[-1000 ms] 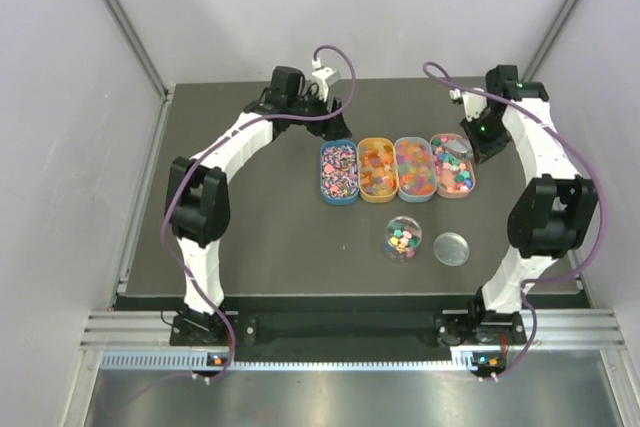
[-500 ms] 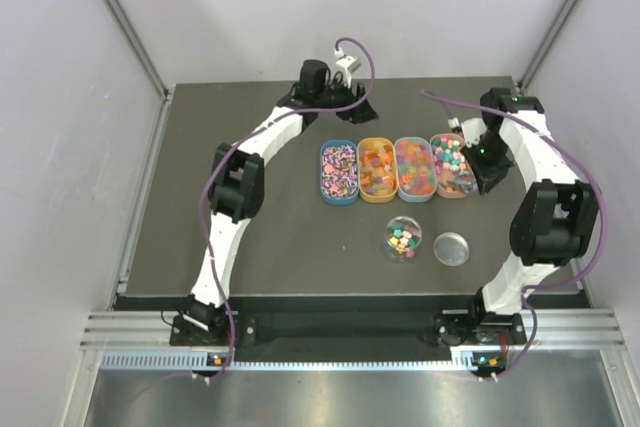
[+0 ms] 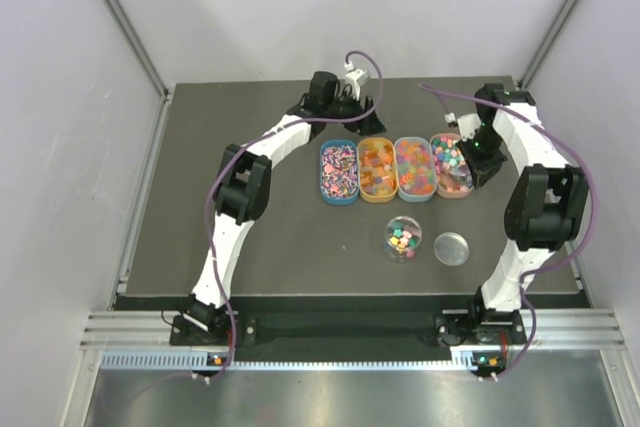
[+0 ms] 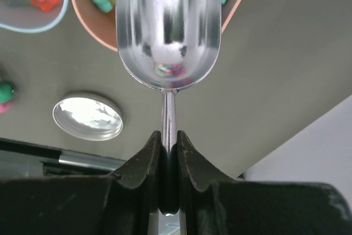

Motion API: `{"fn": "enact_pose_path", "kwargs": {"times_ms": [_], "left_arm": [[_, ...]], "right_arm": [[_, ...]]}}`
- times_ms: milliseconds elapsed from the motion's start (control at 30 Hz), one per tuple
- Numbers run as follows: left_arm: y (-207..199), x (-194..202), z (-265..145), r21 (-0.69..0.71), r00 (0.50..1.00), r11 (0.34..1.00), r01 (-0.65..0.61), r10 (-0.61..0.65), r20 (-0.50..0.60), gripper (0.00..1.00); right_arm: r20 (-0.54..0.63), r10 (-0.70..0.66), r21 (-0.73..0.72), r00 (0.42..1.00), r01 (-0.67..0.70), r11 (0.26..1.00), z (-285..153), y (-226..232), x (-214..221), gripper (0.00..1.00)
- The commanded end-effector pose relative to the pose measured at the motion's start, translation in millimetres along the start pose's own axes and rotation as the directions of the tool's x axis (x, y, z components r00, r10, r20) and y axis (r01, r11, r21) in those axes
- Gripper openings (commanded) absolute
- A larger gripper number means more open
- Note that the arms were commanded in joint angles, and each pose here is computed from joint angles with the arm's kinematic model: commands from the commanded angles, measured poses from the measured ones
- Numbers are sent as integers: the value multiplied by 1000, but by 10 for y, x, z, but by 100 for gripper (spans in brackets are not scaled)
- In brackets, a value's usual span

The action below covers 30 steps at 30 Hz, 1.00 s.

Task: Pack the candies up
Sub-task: Scoop the fake candies from the storage box.

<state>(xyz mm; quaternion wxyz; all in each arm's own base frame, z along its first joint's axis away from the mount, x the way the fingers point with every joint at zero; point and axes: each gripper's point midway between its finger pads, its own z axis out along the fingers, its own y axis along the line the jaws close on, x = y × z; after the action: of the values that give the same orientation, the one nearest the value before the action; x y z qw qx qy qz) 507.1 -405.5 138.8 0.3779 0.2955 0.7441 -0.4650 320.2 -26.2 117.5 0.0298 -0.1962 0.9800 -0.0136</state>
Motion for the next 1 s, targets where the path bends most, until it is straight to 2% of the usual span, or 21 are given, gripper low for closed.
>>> {"fn": "enact_pose_path", "kwargs": {"times_ms": [0,200,433,733,967], "left_arm": [[-247,-398,-180,32,993,996,-89,86,75,71],[-252,-294,-183,39,996,996,-78,75,54,70],[-260,-197,-195,48,998,997,-58,57,31,70],[-307,-106,-213,52,998,997,-60,59,10,70],[-355,-56,-219,51,998,997,-56,56,-1,70]], "right_arm": [[49,6,8,999,-7,1000,15,-9,-202,0],[48,-7,-54,999,9,998,175,181,-273,0],[23,33,-132,999,-30,991,387,386,-161,0],[83,61,-160,995,-47,986,414,425,-330,0],[90,85,-162,992,-70,984,551,503,-176,0]]}}
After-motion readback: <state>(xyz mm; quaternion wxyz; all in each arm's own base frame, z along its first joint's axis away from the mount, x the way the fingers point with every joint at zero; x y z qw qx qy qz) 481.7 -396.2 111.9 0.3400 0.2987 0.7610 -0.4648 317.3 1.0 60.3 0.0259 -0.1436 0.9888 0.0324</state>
